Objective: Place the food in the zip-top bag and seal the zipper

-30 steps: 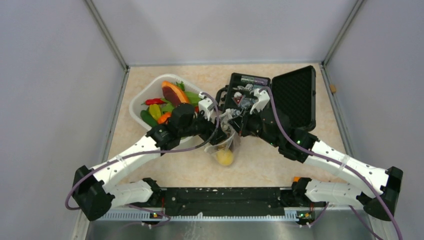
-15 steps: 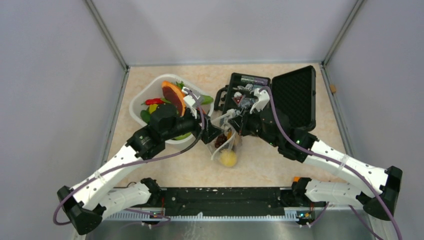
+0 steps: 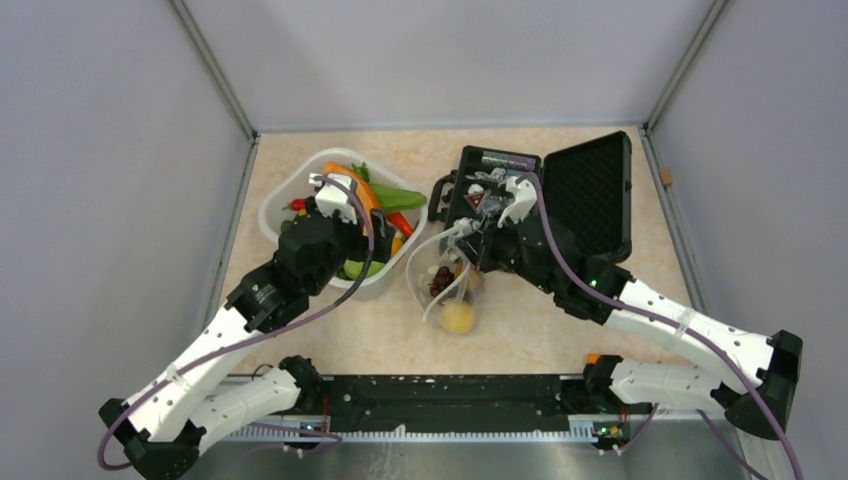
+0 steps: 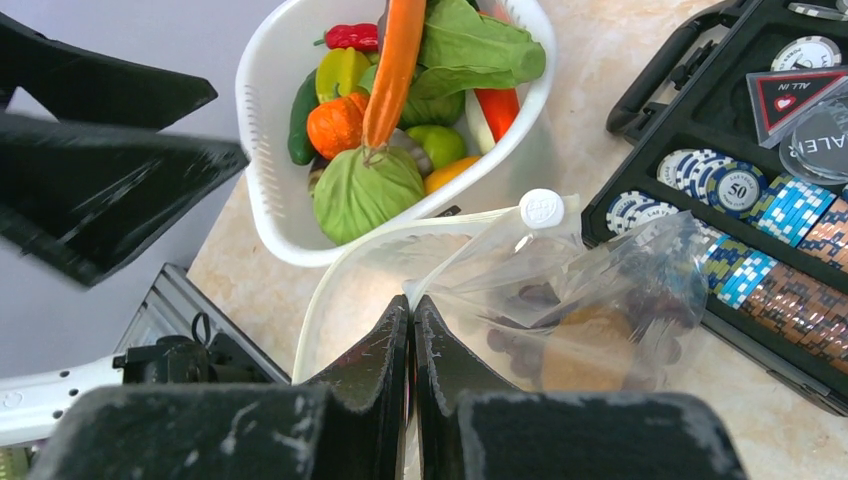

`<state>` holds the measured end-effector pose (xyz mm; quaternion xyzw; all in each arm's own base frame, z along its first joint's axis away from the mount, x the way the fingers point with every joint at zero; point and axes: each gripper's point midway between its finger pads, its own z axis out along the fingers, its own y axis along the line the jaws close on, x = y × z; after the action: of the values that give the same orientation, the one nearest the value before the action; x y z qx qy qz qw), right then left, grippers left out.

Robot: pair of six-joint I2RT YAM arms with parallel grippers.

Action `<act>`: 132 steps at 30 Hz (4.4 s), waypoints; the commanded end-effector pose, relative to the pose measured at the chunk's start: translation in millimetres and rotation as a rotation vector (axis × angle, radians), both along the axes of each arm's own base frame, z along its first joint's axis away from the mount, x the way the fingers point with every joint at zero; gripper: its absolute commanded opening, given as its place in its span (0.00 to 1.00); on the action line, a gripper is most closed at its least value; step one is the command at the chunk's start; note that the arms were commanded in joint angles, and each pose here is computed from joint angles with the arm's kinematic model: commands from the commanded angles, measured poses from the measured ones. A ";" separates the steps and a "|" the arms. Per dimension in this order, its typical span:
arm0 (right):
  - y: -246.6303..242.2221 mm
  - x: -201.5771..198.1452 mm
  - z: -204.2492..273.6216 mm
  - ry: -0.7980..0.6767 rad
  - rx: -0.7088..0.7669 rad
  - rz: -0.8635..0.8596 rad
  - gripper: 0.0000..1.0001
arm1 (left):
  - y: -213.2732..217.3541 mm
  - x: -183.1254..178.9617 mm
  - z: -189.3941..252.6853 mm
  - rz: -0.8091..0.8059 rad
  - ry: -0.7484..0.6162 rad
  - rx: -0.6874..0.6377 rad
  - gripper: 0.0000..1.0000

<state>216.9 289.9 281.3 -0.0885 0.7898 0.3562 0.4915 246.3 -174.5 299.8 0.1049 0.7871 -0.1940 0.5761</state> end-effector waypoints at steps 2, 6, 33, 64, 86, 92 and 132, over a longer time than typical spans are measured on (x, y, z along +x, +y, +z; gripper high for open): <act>5.5 4.5 16.5 -0.030 0.066 0.001 0.03 | 73.3 24.9 -38.2 0.362 0.086 0.098 0.99; 7.0 3.9 15.8 -0.030 0.072 0.007 0.03 | 104.2 39.8 -69.9 0.452 0.206 0.088 0.99; 0.0 4.7 18.2 -0.052 0.048 -0.006 0.04 | 124.3 77.0 -159.9 0.412 0.534 0.388 0.94; -4.6 3.6 18.3 -0.061 0.044 -0.011 0.06 | 132.4 68.8 -149.7 0.507 0.490 0.294 0.03; 4.8 4.5 19.6 -0.042 0.041 0.010 0.05 | 29.3 18.4 13.8 -0.095 0.000 -0.221 0.02; 5.4 4.4 19.0 -0.039 0.046 0.010 0.05 | -20.5 -20.5 38.5 -0.445 -0.011 -0.389 0.02; 4.0 2.7 27.1 -0.043 0.084 0.005 0.05 | -96.2 -64.2 -69.3 -0.635 0.270 0.028 0.67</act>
<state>217.0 295.2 278.0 -0.0923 0.7881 0.3627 0.4886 170.5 -272.6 208.2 0.3291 0.7980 -0.3795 0.3329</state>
